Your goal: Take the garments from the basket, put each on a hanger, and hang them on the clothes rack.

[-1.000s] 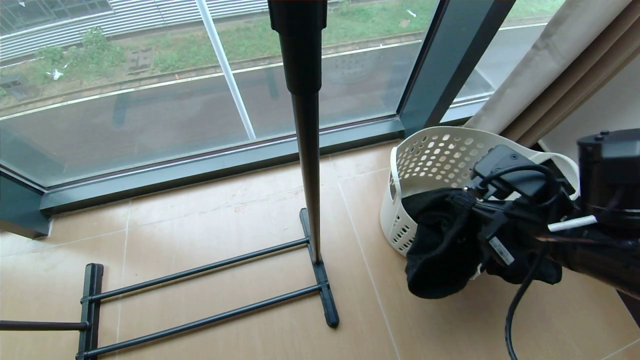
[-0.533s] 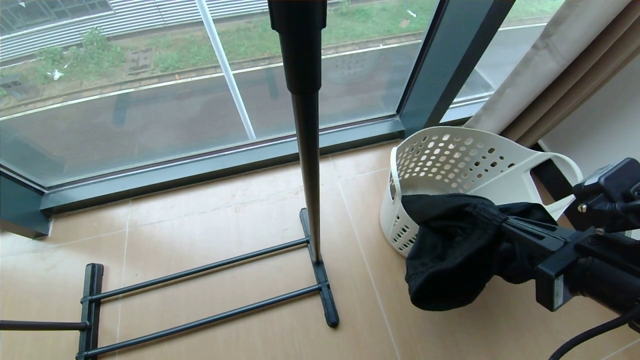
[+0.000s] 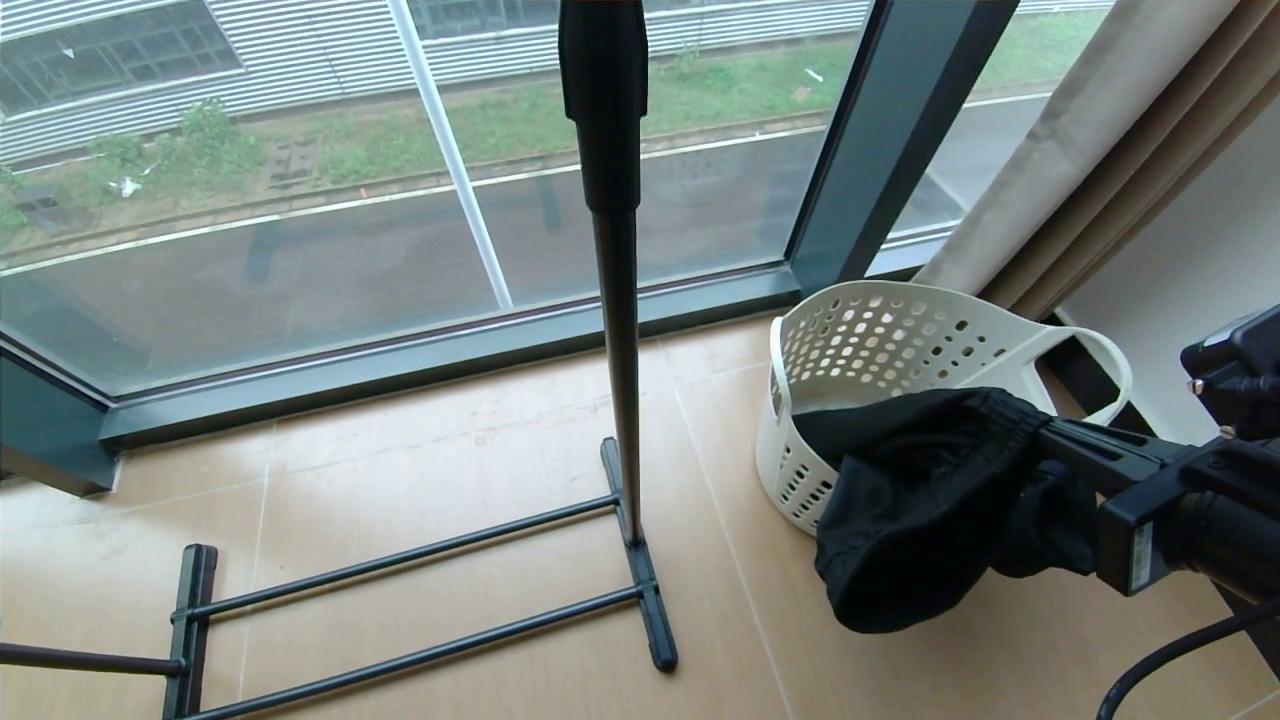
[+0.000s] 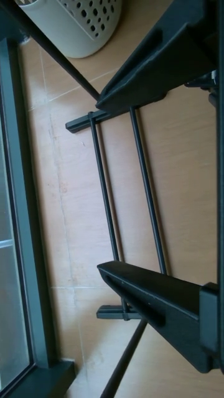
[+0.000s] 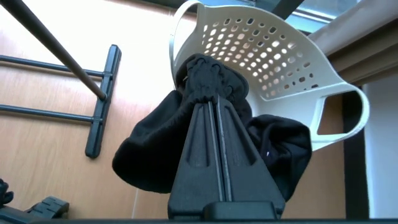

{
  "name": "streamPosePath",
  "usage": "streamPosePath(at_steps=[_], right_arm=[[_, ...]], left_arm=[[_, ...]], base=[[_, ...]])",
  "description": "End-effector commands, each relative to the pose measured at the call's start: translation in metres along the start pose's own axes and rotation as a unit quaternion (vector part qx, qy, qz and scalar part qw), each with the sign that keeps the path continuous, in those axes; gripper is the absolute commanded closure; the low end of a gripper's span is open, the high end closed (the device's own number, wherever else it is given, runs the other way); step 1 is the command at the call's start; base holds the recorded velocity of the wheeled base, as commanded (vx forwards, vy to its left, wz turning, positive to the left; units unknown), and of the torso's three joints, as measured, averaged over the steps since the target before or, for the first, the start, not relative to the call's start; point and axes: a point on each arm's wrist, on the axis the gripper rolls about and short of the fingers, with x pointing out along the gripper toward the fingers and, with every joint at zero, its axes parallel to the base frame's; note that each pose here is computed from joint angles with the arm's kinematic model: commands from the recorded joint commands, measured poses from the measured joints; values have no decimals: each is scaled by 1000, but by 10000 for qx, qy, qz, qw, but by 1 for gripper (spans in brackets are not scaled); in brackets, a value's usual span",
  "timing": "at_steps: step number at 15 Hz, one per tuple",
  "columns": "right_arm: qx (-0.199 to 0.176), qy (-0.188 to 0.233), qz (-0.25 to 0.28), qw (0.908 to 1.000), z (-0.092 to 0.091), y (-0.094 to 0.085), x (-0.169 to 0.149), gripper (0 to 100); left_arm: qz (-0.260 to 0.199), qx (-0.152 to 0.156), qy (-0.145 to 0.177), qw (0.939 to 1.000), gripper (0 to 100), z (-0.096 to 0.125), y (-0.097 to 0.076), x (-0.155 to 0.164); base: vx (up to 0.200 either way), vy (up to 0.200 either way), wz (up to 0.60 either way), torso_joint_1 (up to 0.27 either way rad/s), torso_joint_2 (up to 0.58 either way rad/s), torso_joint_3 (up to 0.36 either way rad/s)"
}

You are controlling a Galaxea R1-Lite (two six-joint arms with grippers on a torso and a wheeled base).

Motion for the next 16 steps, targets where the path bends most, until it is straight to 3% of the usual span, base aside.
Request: streamPosePath(at_steps=[1,6,16], right_arm=[[0,-14,-29,10000,1,-1,0,100],[-67,34,-134,9999,0,-4,1,100],[-109,39,-125,9999,-1,-4,1,100]], left_arm=[[1,3,5,10000,0,0,0,0],[1,3,5,10000,0,0,0,0],[1,2,-3,10000,0,0,0,0]], base=[[0,0,0,2,7,198],[0,0,0,4,-159,21],[0,0,0,102,-465,-147]])
